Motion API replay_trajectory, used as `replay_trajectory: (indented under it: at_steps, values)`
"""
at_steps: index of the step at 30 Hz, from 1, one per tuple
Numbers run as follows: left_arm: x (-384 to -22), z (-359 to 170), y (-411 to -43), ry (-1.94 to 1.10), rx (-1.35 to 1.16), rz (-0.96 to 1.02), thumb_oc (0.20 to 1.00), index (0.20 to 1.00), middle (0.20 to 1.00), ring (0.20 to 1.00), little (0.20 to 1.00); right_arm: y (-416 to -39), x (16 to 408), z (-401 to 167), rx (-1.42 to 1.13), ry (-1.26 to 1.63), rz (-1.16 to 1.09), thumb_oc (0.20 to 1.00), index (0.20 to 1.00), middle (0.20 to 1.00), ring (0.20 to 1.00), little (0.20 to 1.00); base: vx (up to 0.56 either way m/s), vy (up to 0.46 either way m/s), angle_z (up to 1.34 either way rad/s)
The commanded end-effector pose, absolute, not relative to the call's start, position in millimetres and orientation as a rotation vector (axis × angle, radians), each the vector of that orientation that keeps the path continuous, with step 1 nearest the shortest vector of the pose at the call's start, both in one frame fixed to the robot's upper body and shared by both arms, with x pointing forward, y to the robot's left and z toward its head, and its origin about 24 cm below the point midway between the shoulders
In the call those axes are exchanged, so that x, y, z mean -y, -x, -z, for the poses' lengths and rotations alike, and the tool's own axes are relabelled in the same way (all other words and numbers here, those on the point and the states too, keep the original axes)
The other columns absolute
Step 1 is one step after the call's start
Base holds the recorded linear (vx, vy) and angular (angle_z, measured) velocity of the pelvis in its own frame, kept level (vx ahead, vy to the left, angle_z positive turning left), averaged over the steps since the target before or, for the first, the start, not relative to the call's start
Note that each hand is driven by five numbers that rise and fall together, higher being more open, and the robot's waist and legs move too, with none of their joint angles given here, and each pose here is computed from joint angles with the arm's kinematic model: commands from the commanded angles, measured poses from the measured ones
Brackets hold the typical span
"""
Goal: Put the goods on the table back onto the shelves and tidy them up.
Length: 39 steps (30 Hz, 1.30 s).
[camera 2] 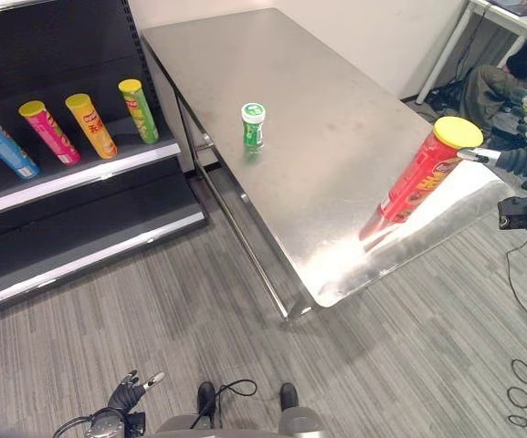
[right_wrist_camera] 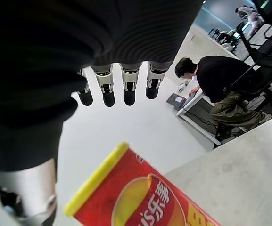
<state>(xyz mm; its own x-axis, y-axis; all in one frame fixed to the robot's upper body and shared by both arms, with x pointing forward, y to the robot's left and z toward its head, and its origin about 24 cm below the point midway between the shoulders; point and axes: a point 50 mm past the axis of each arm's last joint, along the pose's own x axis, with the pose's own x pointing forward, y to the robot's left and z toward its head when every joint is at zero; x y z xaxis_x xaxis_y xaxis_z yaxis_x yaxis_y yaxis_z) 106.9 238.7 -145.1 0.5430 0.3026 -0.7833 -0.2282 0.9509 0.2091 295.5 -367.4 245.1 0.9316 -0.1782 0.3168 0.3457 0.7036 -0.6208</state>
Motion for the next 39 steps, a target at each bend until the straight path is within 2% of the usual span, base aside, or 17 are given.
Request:
replay_trajectory:
  at_steps: [1, 12, 19, 20, 21, 22, 26, 31, 39]
  values:
    - [-259, 137, -114, -0.150, -0.905, -0.314, 1.000, 1.000, 1.000, 1.000, 1.000, -298, 369, -276, 0.296, 0.749, 0.302, 1.000, 1.000, 1.000, 1.000, 1.000, 0.00, 0.000, 0.00]
    - [-258, 136, -117, -0.146, -0.897, -0.296, 1.000, 1.000, 1.000, 1.000, 1.000, -311, 373, -268, 0.128, 0.892, 0.261, 1.000, 1.000, 1.000, 1.000, 1.000, 0.00, 0.000, 0.02]
    - [-257, 137, -115, -0.143, -0.903, -0.282, 1.000, 1.000, 1.000, 1.000, 1.000, -316, 369, -261, 0.086, 0.888, 0.209, 1.000, 1.000, 1.000, 1.000, 1.000, 0.00, -0.001, 0.07]
    - [-256, 137, -115, -0.142, -0.903, -0.283, 1.000, 1.000, 1.000, 1.000, 1.000, -316, 368, -261, 0.087, 0.889, 0.208, 0.944, 0.944, 0.944, 0.944, 0.944, 0.00, 0.000, 0.00]
    - [-257, 137, -115, -0.145, -0.906, -0.278, 1.000, 1.000, 1.000, 1.000, 1.000, -318, 368, -258, 0.060, 0.897, 0.189, 0.467, 0.467, 0.467, 0.467, 0.467, 0.00, 0.000, 0.00]
    - [-257, 137, -115, -0.144, -0.904, -0.280, 1.000, 1.000, 1.000, 1.000, 1.000, -319, 368, -257, 0.048, 0.906, 0.191, 0.200, 0.200, 0.200, 0.200, 0.200, 0.00, 0.000, 0.00]
    - [-257, 136, -118, -0.139, -0.897, -0.279, 1.000, 1.000, 1.000, 1.000, 1.000, -320, 370, -256, 0.033, 0.923, 0.204, 0.200, 0.200, 0.200, 0.200, 0.200, 0.00, 0.000, 0.00]
    - [-257, 135, -120, -0.134, -0.886, -0.305, 1.000, 1.000, 1.000, 1.000, 1.000, -313, 369, -270, 0.151, 0.880, 0.263, 0.200, 0.200, 0.200, 0.200, 0.200, -0.01, -0.002, 0.00]
    - [-256, 134, -123, -0.134, -0.865, -0.348, 1.000, 1.000, 1.000, 1.000, 1.000, -270, 339, -312, 0.702, 0.597, 0.333, 0.200, 0.200, 0.200, 0.200, 0.200, 0.00, -0.023, 0.00]
